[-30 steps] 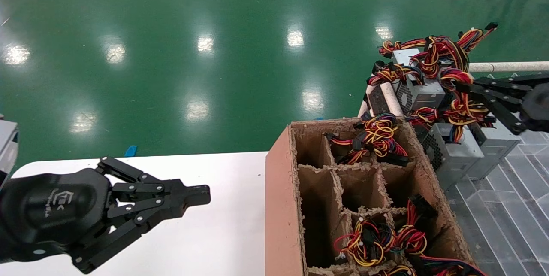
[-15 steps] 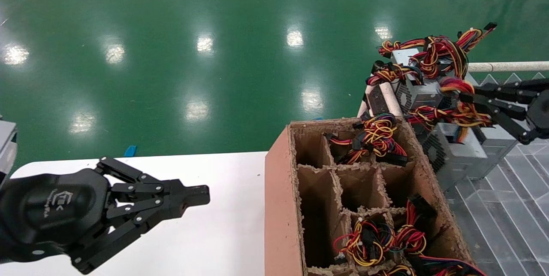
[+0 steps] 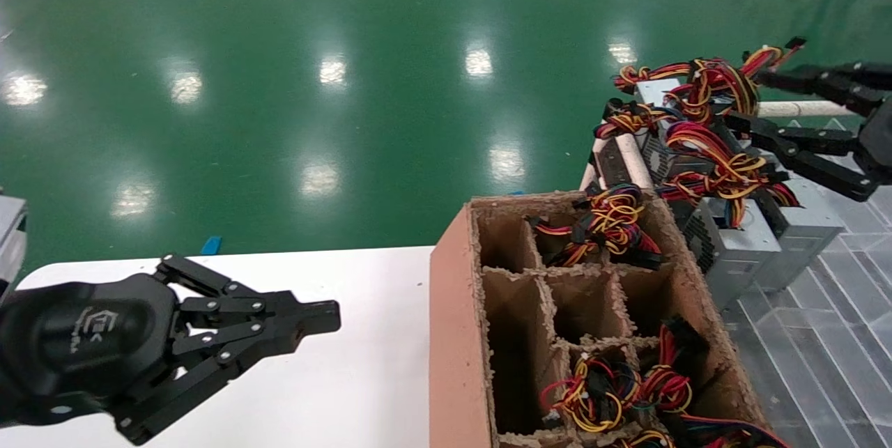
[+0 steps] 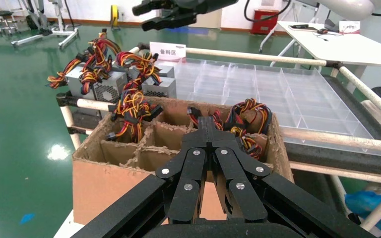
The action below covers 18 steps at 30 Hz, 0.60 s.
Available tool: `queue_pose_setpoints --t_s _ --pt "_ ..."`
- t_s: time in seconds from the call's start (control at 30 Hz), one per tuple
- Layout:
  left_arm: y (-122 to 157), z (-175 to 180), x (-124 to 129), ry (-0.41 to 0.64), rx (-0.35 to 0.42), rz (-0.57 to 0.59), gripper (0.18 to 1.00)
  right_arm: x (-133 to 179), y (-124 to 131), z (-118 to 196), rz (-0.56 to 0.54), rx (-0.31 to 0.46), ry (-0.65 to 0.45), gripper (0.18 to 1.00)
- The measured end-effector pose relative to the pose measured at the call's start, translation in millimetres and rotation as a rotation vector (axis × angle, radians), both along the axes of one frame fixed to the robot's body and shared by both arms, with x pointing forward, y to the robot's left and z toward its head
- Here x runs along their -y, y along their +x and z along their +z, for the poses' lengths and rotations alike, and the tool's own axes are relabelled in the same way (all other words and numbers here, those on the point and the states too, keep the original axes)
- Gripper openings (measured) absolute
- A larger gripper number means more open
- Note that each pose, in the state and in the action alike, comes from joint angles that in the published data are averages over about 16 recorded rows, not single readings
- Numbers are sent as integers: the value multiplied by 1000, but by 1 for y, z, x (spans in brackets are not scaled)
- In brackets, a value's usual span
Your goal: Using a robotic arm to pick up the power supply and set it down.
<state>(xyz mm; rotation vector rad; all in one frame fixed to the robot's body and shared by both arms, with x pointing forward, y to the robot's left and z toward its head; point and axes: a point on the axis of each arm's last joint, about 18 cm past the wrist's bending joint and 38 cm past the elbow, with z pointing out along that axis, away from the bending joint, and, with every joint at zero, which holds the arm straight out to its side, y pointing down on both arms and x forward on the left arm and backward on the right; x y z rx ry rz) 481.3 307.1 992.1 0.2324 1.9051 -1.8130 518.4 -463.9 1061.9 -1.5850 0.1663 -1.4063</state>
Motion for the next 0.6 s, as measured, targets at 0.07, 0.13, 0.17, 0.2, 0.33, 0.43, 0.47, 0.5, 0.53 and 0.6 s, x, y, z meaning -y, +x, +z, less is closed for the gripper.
queue_pose_setpoints --t_s 0.07,0.13,0.17,0.2,0.33,0.43,0.47,0.5,0.53,0.6 --pt "0 0 0 0 0 0 191 -6 -2 1 21 4 1 466" --pt "0 0 0 0 0 0 191 -12 -4 1 44 5 2 510" --pt "0 0 0 0 0 0 191 -15 -5 1 56 3 2 536" --pt "0 0 0 0 0 0 191 -18 -6 0 67 1 3 563" --pt "0 0 0 0 0 0 191 -28 -7 -4 111 -16 7 653" --pt "0 0 0 0 0 0 191 -37 -7 -8 150 -33 10 731" --pt "0 0 0 0 0 0 191 -40 -7 -9 163 -38 11 748" --pt "0 0 0 0 0 0 191 -43 -7 -10 175 -44 12 765" --pt "0 0 0 0 0 0 191 -46 -7 -12 188 -50 13 787" --pt "0 0 0 0 0 0 191 -51 -7 -14 213 -61 15 830"
